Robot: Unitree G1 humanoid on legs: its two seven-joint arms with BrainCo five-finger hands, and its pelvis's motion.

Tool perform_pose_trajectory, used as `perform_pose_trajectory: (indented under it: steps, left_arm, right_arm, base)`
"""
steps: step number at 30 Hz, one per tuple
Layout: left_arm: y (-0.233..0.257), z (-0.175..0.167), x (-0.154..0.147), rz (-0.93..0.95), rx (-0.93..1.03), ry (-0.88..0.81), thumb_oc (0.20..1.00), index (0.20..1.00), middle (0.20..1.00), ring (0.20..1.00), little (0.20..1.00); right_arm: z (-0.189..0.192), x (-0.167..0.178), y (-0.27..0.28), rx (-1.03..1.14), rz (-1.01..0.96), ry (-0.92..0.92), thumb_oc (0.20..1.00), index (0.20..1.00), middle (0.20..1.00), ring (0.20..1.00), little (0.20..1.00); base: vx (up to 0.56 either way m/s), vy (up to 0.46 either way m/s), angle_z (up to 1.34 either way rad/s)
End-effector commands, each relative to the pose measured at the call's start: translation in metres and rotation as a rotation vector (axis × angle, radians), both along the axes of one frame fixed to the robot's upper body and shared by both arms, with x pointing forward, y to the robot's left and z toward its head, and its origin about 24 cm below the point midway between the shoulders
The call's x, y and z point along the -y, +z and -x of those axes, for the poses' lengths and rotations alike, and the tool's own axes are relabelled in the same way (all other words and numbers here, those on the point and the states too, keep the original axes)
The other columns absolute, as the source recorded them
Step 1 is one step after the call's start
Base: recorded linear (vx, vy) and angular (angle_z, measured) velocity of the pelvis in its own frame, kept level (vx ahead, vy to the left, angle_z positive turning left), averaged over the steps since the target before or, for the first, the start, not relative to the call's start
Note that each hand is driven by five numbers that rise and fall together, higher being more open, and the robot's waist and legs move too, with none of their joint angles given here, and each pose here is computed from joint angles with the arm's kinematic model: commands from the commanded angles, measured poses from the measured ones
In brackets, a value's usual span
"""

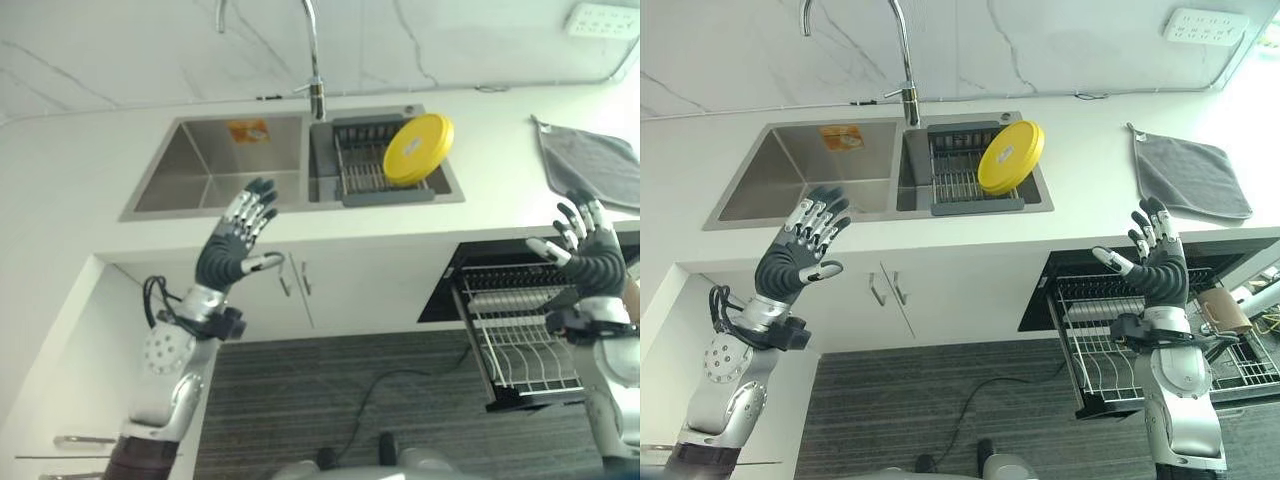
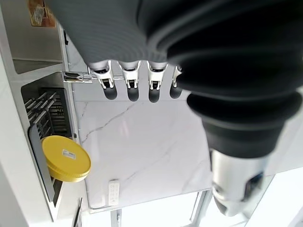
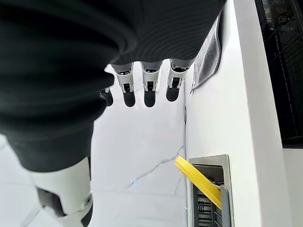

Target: Place the dishes in the dishwasher.

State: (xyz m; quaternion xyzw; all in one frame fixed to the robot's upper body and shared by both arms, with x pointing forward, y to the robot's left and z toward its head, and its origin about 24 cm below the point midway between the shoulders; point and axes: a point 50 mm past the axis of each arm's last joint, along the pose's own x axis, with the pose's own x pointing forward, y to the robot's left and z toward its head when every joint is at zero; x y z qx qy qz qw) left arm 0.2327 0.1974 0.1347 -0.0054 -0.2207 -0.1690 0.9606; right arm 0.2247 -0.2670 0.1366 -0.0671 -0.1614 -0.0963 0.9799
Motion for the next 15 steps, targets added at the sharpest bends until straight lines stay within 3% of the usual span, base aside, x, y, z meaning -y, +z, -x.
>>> perform_pose_trajectory:
  steps: [1, 7, 15]
  left_arm:
    - [0.016, 0.002, -0.002, 0.03, 0.1, 0.015, 1.0, 1.0, 1.0, 1.0, 1.0]
    - [0.011, 0.005, -0.008, 0.046, 0.081, 0.04, 1.0, 1.0, 1.0, 1.0, 1.0]
    - [0.007, 0.008, -0.013, 0.018, 0.08, 0.075, 1.0, 1.0, 1.0, 1.0, 1.0]
  right_arm:
    - [-0.001, 0.001, 0.029, 0.139, 0.061, 0.031, 1.0, 1.0, 1.0, 1.0, 1.0]
    - [-0.003, -0.005, 0.03, 0.125, 0.092, 0.083, 1.0, 1.0, 1.0, 1.0, 1.0]
    - [-0.001, -0.004, 0.034, 0.123, 0.112, 0.149, 1.0, 1.0, 1.0, 1.0, 1.0]
  base:
    - [0.07, -0.027, 0.08]
    - [0.29, 0.158, -0.06]
    - [0.28, 0.191, -0.58]
